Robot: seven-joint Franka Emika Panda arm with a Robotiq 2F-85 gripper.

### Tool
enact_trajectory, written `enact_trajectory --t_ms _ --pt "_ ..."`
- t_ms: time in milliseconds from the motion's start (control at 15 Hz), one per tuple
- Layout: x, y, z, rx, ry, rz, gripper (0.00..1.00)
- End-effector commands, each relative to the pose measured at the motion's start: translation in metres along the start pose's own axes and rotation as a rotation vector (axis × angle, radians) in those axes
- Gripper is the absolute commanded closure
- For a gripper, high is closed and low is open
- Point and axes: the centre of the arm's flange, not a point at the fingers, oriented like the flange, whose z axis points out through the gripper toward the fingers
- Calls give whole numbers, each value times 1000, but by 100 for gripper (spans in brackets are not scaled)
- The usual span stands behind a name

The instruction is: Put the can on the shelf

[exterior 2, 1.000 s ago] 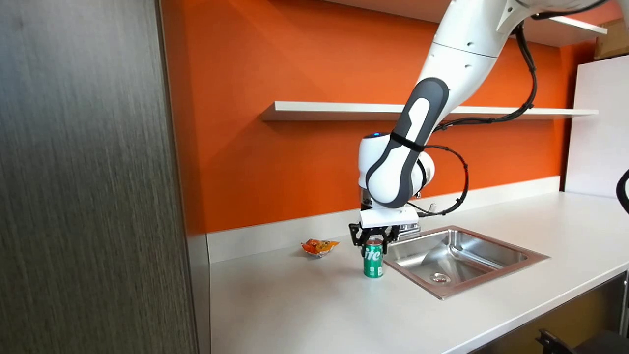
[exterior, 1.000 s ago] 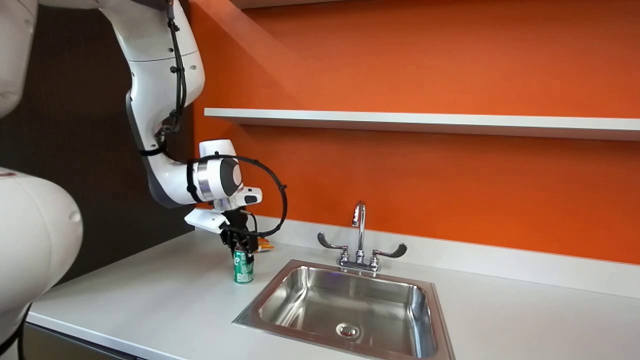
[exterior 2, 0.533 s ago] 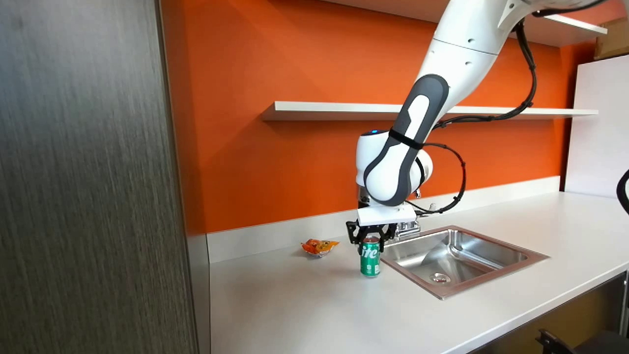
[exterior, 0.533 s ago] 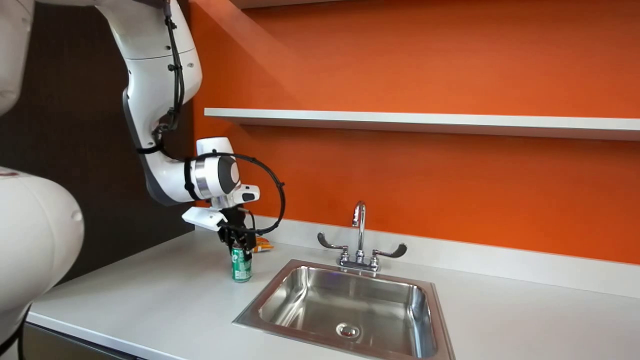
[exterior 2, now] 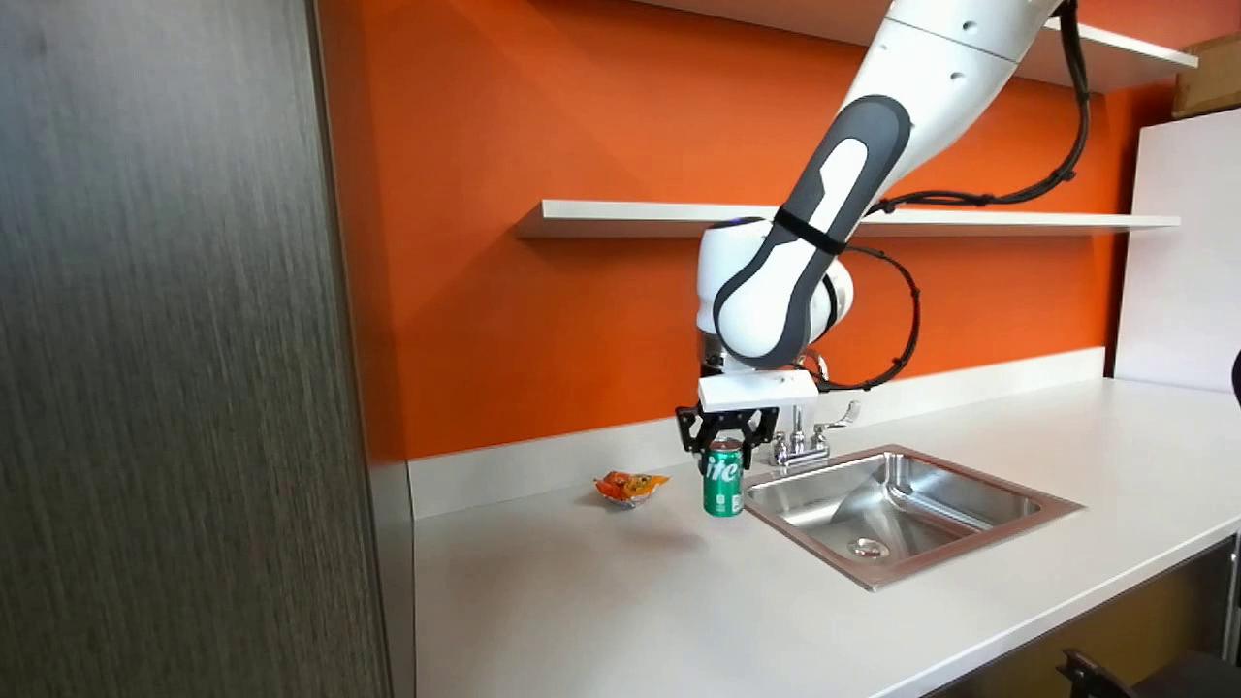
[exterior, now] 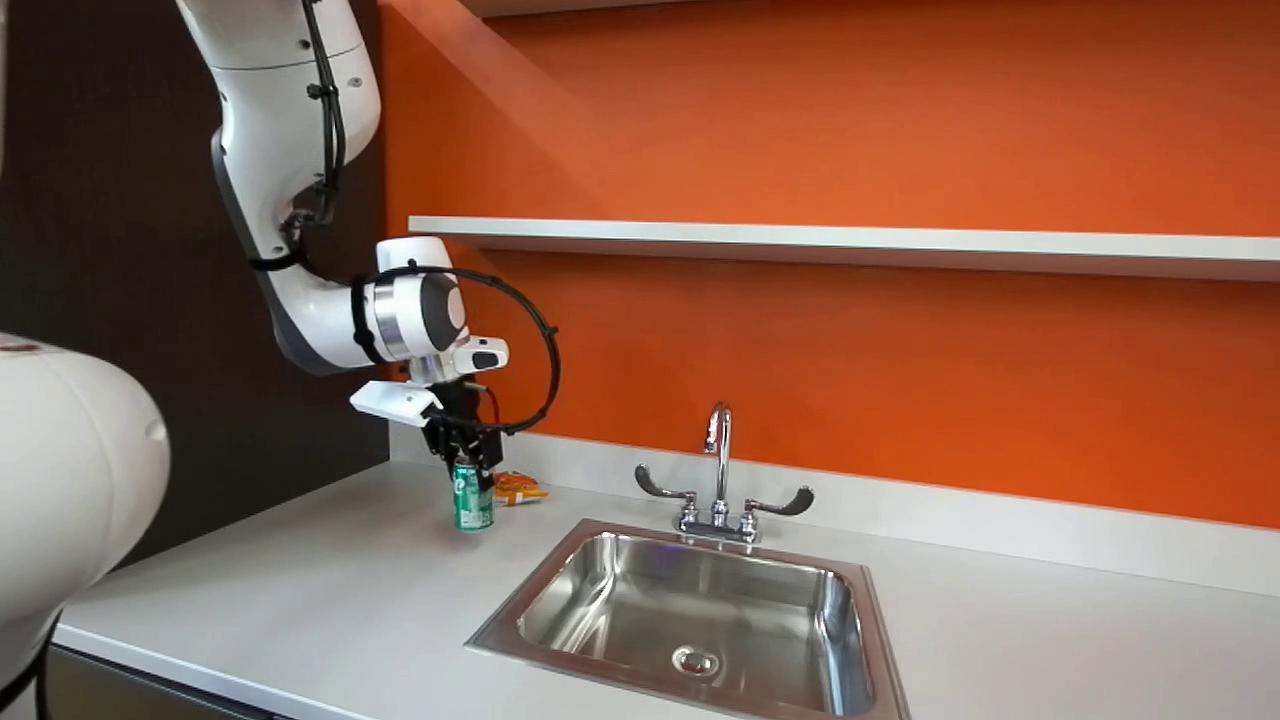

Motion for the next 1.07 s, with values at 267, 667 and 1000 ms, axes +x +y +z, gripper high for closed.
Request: enact_trajectory --t_ms 267,667,1000 --pt "-11 -6 -81 -16 -15 -30 62" --pt "-15 -8 -144 -9 3 -38 62" --pt "-21 -8 -202 5 34 -68 62"
